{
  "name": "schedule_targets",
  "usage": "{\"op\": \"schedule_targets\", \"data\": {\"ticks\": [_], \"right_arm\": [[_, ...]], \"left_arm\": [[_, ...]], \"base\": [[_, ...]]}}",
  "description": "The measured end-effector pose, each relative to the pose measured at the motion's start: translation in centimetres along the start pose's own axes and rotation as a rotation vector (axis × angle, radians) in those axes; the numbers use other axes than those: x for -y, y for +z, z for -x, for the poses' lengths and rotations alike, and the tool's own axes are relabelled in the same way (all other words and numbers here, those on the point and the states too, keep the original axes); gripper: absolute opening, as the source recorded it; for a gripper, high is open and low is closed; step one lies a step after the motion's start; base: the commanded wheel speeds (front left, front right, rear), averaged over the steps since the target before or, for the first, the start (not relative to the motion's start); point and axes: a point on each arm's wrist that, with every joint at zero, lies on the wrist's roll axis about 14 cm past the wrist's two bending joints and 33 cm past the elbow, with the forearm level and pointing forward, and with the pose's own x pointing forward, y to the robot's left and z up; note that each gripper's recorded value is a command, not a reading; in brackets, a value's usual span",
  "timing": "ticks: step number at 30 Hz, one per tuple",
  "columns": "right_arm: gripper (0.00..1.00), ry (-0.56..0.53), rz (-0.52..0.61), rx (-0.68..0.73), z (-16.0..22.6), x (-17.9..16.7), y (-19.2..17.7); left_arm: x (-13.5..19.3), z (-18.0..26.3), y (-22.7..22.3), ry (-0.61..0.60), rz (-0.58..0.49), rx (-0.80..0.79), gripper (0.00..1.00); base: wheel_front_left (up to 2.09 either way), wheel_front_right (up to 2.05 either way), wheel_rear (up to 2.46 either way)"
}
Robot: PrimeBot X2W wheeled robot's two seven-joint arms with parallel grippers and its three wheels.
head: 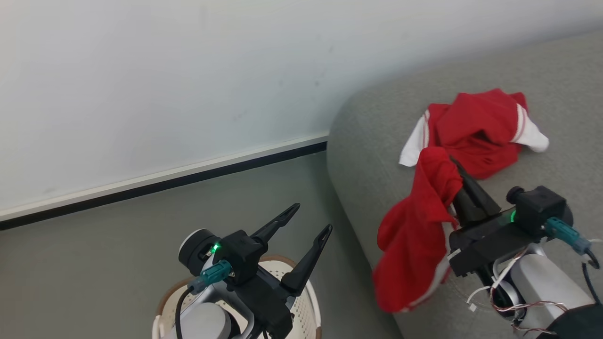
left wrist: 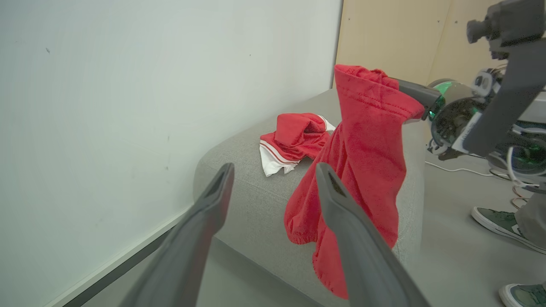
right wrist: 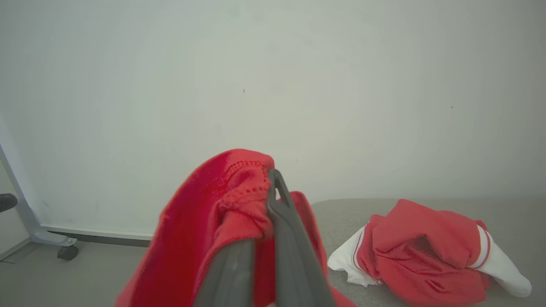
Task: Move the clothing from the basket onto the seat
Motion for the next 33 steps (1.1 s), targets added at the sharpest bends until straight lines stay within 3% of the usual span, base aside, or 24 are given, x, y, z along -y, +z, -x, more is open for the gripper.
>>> {"op": "schedule_targets", "data": {"ticks": [11, 20, 28, 33], "right_arm": [[0.00, -0.214, 0.076, 0.104, 4.9, 6.1, 4.3], [0.00, -0.311, 0.121, 0.137, 7.4, 8.5, 6.1], [0.00, -0.333, 0.111, 0.213, 7.5, 9.8, 8.7], [0.00, -0.285, 0.176, 0.263, 5.8, 10.7, 11.3]], "left_arm": [[3.2, -2.8, -1.2, -0.142, 0.018, -0.022, 1.00], [5.2, -4.8, -2.4, -0.232, 0.048, -0.040, 1.00], [5.7, -5.5, -2.9, -0.260, 0.068, -0.047, 1.00], [5.1, -5.6, -3.0, -0.251, 0.072, -0.046, 1.00]], "base": [[0.00, 0.00, 0.00], [0.00, 0.00, 0.00], [0.00, 0.00, 0.00], [0.00, 0.00, 0.00]]}}
